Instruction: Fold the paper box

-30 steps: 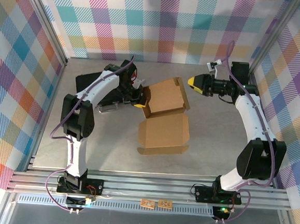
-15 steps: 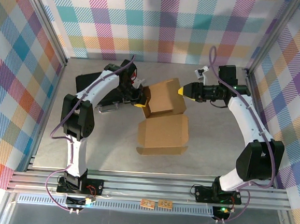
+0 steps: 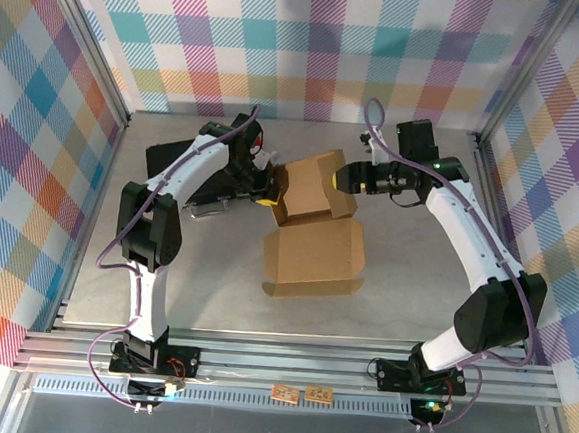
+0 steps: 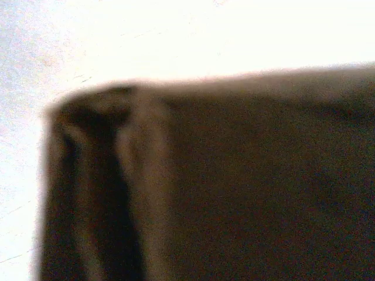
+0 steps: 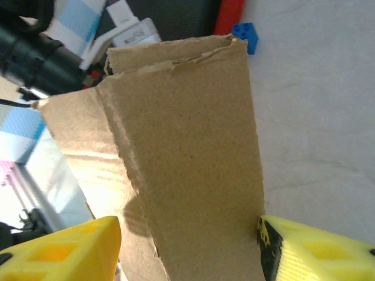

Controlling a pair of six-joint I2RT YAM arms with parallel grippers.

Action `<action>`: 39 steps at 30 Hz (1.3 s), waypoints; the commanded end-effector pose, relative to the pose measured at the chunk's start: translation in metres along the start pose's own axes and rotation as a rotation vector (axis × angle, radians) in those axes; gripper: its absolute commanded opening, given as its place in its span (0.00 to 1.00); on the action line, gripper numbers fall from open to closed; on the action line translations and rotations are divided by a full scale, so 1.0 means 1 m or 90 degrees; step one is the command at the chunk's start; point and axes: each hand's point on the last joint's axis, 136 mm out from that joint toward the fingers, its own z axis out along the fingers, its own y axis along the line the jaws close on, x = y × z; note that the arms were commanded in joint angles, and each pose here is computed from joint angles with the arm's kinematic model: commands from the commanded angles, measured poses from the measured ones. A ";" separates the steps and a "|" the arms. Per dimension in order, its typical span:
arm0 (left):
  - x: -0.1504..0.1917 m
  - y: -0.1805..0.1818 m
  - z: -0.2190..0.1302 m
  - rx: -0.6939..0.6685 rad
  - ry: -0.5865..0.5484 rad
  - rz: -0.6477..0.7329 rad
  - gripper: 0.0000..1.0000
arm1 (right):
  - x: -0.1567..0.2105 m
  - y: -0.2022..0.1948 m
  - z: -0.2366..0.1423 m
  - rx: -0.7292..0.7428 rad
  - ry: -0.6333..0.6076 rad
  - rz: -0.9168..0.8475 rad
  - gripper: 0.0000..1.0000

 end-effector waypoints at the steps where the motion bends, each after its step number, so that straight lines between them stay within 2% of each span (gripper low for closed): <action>1: 0.001 -0.034 -0.023 0.035 -0.029 0.041 0.00 | 0.001 -0.013 0.002 0.097 0.013 -0.034 0.60; 12: -0.002 -0.038 -0.028 0.004 -0.047 0.021 0.00 | -0.004 -0.035 0.023 0.303 0.037 -0.062 0.40; 23: -0.003 -0.034 -0.029 -0.040 -0.053 -0.031 0.00 | -0.020 -0.058 0.021 0.553 0.057 -0.105 0.00; 31: 0.011 -0.019 -0.029 -0.159 -0.028 -0.107 0.00 | -0.026 -0.073 0.003 0.697 0.085 -0.120 0.00; 39: 0.014 0.010 -0.041 -0.274 -0.056 -0.168 0.00 | -0.021 -0.085 -0.013 0.800 0.133 -0.119 0.00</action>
